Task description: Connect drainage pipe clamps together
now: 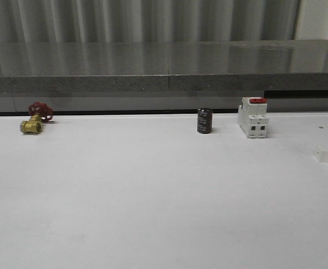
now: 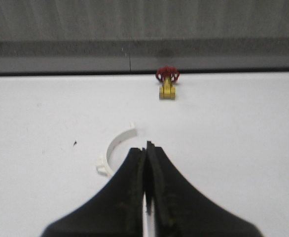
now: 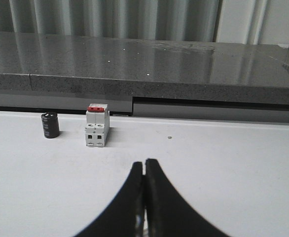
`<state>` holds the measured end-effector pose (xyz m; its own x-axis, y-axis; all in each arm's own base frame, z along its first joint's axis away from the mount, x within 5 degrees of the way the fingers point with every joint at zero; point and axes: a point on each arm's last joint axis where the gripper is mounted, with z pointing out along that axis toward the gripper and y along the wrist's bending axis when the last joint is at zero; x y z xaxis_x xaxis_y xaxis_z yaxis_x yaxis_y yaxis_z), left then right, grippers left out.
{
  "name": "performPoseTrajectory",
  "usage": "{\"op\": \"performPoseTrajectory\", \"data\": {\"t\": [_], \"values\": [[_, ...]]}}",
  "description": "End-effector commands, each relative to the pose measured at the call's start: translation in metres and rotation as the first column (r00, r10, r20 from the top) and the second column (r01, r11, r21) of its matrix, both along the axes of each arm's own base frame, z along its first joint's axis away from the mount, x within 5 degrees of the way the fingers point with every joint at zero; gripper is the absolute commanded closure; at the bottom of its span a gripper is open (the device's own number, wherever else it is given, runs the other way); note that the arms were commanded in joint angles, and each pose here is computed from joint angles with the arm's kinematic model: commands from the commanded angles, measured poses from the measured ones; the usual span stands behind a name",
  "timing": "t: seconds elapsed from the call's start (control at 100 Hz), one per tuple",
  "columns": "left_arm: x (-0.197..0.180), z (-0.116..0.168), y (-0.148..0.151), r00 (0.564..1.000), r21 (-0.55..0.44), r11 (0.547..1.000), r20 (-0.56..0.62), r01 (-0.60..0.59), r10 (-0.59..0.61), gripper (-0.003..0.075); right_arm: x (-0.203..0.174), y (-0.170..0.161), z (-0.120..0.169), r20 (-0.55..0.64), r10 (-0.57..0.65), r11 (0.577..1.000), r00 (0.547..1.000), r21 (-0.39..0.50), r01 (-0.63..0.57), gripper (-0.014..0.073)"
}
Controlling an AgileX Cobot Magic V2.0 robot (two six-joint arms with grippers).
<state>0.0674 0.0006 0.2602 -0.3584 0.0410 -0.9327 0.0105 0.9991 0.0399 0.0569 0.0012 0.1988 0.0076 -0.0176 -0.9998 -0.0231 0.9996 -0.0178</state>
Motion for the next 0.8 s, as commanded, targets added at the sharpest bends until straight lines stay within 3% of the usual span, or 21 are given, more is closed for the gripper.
{"op": "performPoseTrajectory", "data": {"t": [0.0,0.1,0.22,0.29,0.62,0.79], "values": [[0.016,0.019,-0.001,0.999,-0.003,1.000,-0.032,0.006,-0.007,0.0723,-0.003,0.000,0.013,0.111,0.001,1.000,0.994,-0.014,0.000,0.0661],[0.035,0.023,-0.001,0.995,-0.006,1.000,-0.098,0.007,-0.007,0.0592,-0.003,0.000,0.013,0.111,0.001,1.000,0.994,-0.014,0.000,0.0661],[0.056,0.028,-0.002,0.987,-0.009,1.000,-0.159,0.007,-0.008,0.0301,-0.003,0.000,0.013,0.111,0.001,1.000,0.994,-0.014,0.000,0.0661],[0.069,0.029,-0.002,0.981,-0.020,1.000,-0.195,-0.001,-0.003,0.0204,-0.003,0.000,0.013,0.111,0.001,1.000,0.994,-0.014,0.000,0.0661],[0.131,0.031,0.007,0.916,-0.055,0.995,-0.396,-0.085,0.056,0.0202,-0.003,0.000,0.013,0.111,0.001,1.000,0.994,-0.014,0.000,0.0661],[0.161,0.025,0.020,0.844,-0.055,0.987,-0.527,-0.150,0.099,0.0211,-0.003,0.000,0.013,0.111,0.001,1.000,0.994,-0.014,0.000,0.0661]]}}
